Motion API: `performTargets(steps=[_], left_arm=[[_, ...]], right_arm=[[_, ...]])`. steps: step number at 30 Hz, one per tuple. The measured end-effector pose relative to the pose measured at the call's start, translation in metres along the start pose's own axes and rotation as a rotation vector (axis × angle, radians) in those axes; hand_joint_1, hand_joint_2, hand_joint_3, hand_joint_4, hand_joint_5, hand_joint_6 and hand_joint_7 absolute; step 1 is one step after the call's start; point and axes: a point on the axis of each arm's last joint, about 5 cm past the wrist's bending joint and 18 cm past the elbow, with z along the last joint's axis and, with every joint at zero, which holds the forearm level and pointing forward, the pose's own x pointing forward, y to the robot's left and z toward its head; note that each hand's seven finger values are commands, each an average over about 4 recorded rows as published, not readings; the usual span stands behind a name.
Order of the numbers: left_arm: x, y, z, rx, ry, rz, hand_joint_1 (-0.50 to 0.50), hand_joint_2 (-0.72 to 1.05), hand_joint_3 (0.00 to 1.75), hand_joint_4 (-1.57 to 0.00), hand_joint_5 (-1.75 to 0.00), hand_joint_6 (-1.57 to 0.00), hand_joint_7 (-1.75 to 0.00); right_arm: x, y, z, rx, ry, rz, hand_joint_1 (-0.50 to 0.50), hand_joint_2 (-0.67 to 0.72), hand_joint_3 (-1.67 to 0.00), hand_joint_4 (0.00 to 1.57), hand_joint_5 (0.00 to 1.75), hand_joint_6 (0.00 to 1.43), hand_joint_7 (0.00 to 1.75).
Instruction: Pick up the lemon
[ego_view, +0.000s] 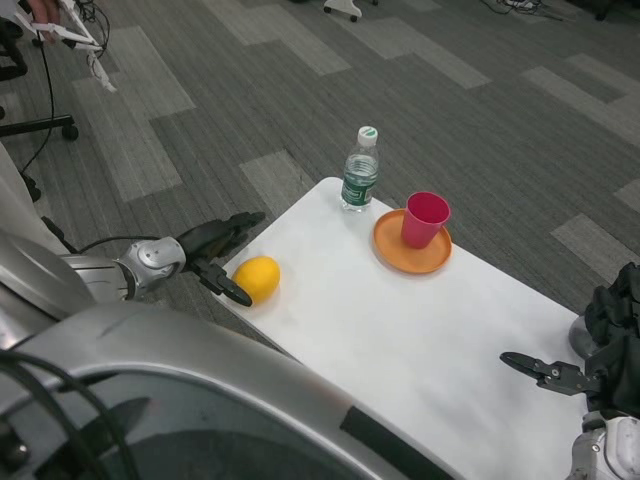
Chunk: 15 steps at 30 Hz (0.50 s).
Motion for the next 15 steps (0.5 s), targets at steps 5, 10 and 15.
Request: performTargets(steps=[5,10,15], left_arm=[[0.0016,-0.0044,-0.0003,0.024,0.01,-0.036,0.5,0.34,0.09,0.0,0.0,0.0,0.0],[0.0017,-0.0079,-0.0015,0.069,0.026,-0.074,0.5,0.34,0.09,0.0,0.0,0.0,0.0],[0.0014,-0.0079,-0.0023,0.093,0.041,-0.084,0.5,0.34,0.09,0.0,0.0,0.0,0.0]], right_arm=[[0.0007,-0.0001,0.0013,0.001,-0.01,0.0,-0.21,0.03,-0.24,0.0,0.48,0.0,0.0],[0.0002,-0.0004,0.001,0.0,-0.009,0.0,-0.21,0.03,-0.24,0.0,0.48,0.0,0.0],[-0.0006,-0.001,0.0007,-0.001,-0.006,-0.001,-0.21,0.03,-0.24,0.0,0.48,0.0,0.0]])
